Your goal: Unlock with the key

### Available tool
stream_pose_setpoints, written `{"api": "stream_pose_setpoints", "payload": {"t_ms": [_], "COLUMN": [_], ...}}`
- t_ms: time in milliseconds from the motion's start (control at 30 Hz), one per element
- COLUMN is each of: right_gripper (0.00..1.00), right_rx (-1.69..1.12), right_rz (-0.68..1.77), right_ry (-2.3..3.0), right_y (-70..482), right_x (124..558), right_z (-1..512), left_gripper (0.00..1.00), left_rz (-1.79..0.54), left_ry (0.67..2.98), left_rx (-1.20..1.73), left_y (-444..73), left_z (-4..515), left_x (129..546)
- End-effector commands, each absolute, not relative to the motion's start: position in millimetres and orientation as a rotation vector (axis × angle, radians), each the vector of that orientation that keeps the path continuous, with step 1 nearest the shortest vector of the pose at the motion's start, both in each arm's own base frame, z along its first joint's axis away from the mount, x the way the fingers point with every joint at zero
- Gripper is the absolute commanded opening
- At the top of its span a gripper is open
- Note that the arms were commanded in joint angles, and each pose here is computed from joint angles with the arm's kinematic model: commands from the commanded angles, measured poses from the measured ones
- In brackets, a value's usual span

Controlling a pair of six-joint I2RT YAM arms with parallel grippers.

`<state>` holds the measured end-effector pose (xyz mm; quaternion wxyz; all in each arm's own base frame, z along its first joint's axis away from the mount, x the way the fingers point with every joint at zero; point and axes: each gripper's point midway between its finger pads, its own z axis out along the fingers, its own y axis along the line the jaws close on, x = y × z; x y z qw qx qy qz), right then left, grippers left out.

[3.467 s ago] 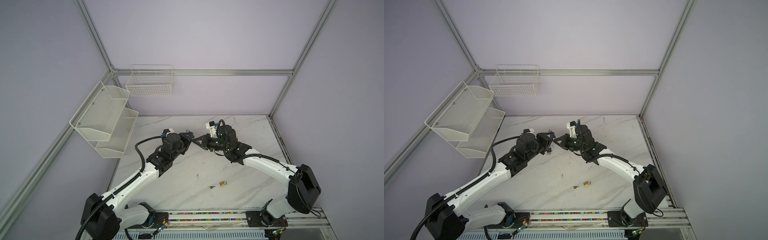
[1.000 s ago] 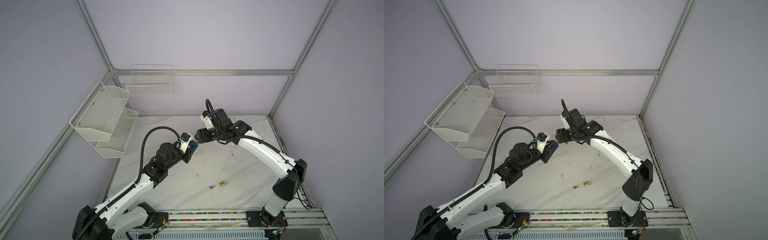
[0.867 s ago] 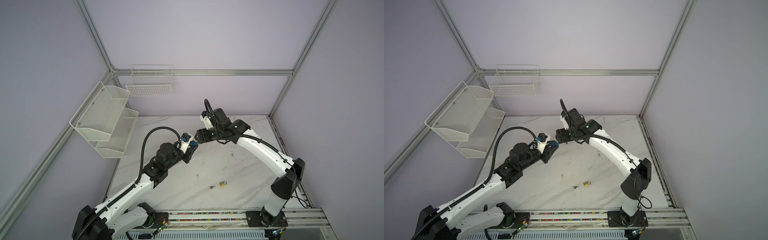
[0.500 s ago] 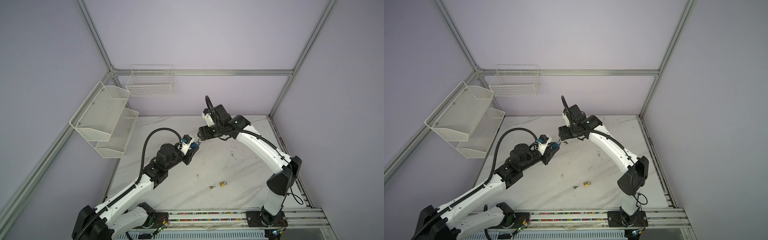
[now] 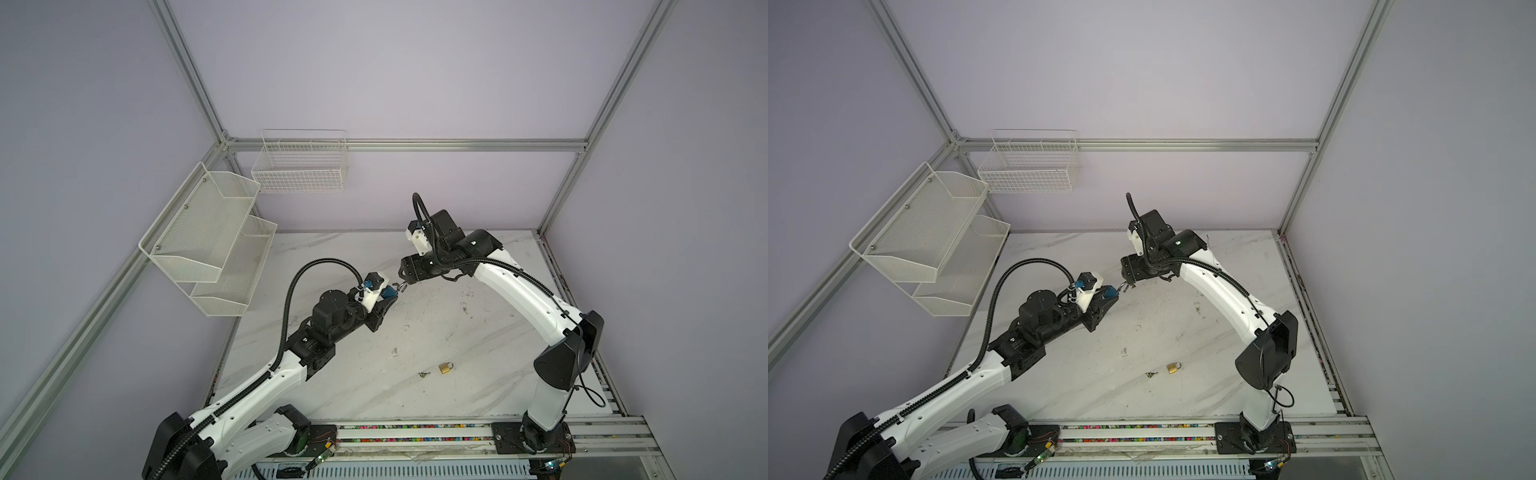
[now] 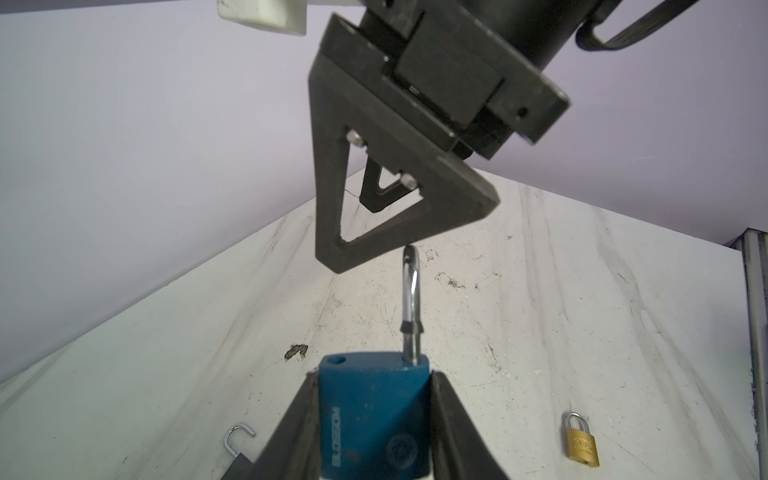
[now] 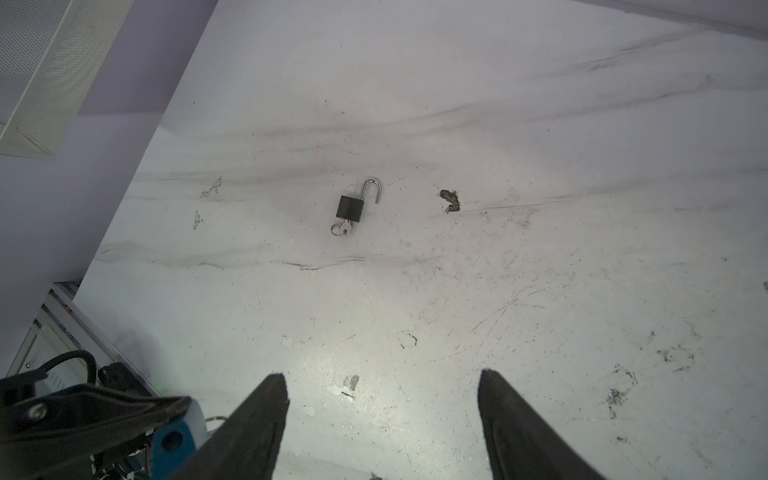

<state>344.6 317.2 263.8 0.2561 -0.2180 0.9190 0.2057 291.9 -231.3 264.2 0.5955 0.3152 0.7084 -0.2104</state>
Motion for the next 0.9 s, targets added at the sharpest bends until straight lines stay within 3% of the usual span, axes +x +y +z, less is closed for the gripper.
{"api": "stream_pose_setpoints", "payload": {"t_ms": [0, 367, 567, 867], "right_gripper": [0.76, 0.76, 0.76, 0.78], "right_rx": [-0.677, -0.671, -0.572, -0.238], "right_rz": [0.607, 0.688, 0.562, 0.383], "right_ry": [2.494, 2.467, 2.496, 2.487], "right_y": [312.5, 309.1, 285.5, 219.6], "right_x": [324.9, 313.0, 324.6, 356.7], "right_z": [267.0, 278.2, 268.9, 258.6], "left_gripper": [0.0, 0.0, 0.0, 0.0], "left_rz": [-0.497, -0.51, -0.491, -0.523], "left_ry": [1.525, 1.522, 1.589, 1.832], "left_rx": [0.679, 0.669, 0.592, 0.251], "left_y": [-229.9, -234.6, -228.6, -221.5], "left_z": [286.9, 290.1, 285.4, 267.1], "left_x": [291.5, 297.5, 308.6, 335.9]}}
